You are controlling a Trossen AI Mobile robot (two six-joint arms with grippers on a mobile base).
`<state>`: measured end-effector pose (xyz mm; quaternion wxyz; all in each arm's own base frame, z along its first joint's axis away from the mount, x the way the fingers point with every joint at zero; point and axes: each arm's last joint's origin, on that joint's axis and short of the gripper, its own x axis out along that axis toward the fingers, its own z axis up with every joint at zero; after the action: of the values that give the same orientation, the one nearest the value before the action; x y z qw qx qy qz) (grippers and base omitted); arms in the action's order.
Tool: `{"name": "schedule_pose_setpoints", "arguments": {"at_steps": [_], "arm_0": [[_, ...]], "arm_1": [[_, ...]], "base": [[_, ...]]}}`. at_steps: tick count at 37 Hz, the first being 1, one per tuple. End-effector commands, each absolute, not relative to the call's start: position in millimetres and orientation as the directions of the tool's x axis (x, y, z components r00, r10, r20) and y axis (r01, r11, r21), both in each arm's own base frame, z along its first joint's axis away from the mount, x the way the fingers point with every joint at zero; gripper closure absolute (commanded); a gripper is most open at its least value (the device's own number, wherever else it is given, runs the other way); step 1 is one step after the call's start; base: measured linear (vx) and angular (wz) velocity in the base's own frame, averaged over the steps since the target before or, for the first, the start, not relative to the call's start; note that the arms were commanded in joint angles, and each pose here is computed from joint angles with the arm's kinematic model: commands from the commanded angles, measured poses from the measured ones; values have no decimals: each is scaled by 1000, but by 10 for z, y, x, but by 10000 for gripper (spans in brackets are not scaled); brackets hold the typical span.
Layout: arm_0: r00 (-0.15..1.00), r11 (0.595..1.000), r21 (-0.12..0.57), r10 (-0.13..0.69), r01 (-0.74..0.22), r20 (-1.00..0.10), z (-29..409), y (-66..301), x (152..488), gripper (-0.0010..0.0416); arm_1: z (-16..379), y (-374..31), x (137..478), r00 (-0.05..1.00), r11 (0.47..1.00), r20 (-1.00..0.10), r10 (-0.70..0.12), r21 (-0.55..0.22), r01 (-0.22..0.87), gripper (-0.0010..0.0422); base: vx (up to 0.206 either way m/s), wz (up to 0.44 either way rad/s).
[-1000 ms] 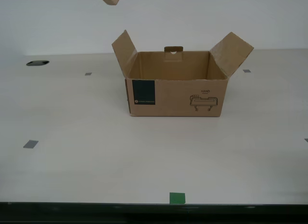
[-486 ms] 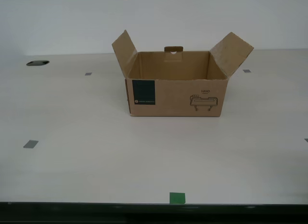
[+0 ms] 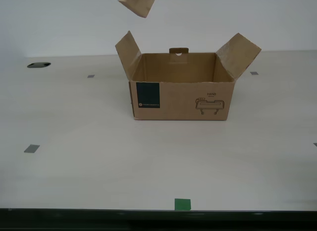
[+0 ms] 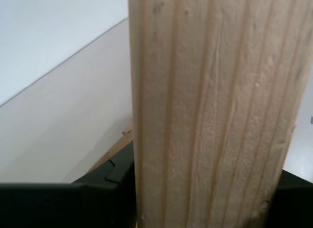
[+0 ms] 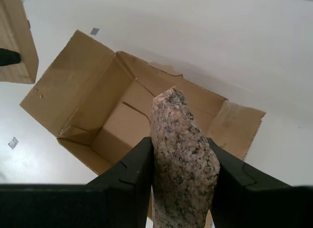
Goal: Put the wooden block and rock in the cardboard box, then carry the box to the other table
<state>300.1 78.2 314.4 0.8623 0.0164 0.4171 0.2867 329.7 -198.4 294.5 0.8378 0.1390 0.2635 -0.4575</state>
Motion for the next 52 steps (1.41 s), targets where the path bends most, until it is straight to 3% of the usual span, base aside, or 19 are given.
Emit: {"name": "schedule_pose_setpoints", "arguments": {"at_steps": [1, 27, 52], "arm_0": [[483, 818, 277, 532, -504, -695, 3059, 824, 2981, 407], [524, 765, 288, 616, -576, -589, 2428, 1147, 2892, 407], [598, 775, 297, 623, -557, -505, 1953, 1115, 2743, 406]], "arm_1": [[2858, -2000, 3292, 445, 550, -552, -706, -31, 834, 413], [2334, -2101, 3140, 465, 578, -471, -750, -124, 806, 413], [2161, -2190, 3017, 544, 623, -440, -715, -48, 781, 412]], "base": [[0, 0], [0, 0], [0, 0]]}}
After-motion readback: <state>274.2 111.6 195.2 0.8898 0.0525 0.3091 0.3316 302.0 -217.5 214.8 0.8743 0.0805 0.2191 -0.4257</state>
